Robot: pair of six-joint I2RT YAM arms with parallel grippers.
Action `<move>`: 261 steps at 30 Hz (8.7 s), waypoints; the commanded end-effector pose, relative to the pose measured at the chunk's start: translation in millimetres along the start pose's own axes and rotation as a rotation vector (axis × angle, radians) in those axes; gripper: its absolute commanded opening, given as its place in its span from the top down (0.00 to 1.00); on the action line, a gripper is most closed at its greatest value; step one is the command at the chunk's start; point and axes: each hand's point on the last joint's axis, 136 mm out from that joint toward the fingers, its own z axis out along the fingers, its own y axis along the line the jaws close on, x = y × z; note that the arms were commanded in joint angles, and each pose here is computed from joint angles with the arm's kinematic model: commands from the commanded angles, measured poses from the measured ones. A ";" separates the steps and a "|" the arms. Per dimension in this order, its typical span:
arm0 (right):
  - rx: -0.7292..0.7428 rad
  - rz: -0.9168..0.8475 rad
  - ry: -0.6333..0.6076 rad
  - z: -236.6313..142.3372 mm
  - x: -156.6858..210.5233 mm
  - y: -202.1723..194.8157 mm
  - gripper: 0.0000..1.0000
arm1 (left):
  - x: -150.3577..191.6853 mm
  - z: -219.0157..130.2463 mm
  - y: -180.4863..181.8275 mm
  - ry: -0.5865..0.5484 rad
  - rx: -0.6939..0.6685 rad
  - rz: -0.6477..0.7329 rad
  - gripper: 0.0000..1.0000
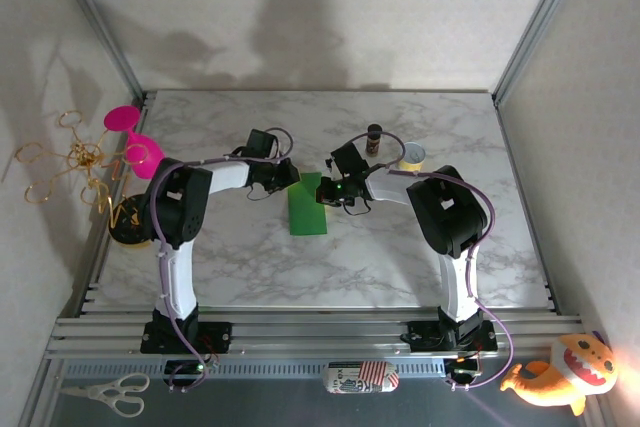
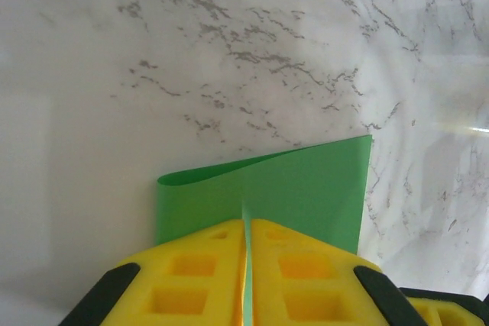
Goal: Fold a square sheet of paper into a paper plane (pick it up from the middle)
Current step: First fold the square sheet of paper in half at the center of the table, then move the square sheet of paper to the center of the table, then first fold in half a square sheet of paper at the center of the table, then rotate the square sheet of paper at the center of the table, then fold the triangle a second time at the center of the table.
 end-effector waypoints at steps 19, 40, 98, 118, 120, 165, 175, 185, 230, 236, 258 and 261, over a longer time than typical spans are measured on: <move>0.617 0.085 0.361 4.5 125.7 -165.3 0.96 | -18.0 -26.9 -19.4 -0.063 0.070 0.043 0.88; 0.631 0.011 0.346 1.0 106.6 -159.6 0.95 | -64.1 -43.4 40.3 -0.144 -0.222 0.046 0.84; -0.098 -0.092 0.162 -1.5 31.8 53.4 1.00 | 21.5 7.8 7.4 0.015 -0.020 -0.038 0.91; -0.141 -0.080 0.282 -26.2 106.1 25.2 0.99 | 18.9 8.4 27.7 0.014 -0.077 -0.040 0.92; -0.157 -0.075 0.298 -32.1 117.0 23.2 0.99 | 17.8 8.8 27.3 0.014 -0.076 -0.038 0.91; 0.051 0.190 0.024 -15.4 31.3 -15.0 0.88 | -53.3 -8.4 8.0 -0.175 -0.236 0.074 0.74; -0.142 0.366 -0.174 -41.2 -25.0 32.9 0.86 | -43.6 -51.6 -68.9 -0.251 0.036 0.008 0.51; -0.048 0.289 -0.244 -84.8 -17.8 -8.6 0.64 | 26.1 -24.4 -89.8 -0.087 0.179 -0.096 0.53; -0.169 0.250 0.040 -67.6 37.5 -15.4 0.60 | 72.1 31.4 -10.5 0.054 -0.063 -0.003 0.70; -0.168 0.259 0.054 -64.1 42.5 -14.9 0.60 | 71.3 31.7 -10.1 0.049 -0.065 -0.013 0.70; -0.228 0.281 0.067 -57.6 46.4 -0.4 0.67 | 69.6 29.2 -9.2 0.035 -0.070 -0.027 0.71; -0.212 0.303 0.054 -58.1 45.6 -3.8 0.71 | 69.6 28.7 -9.2 0.035 -0.071 -0.027 0.71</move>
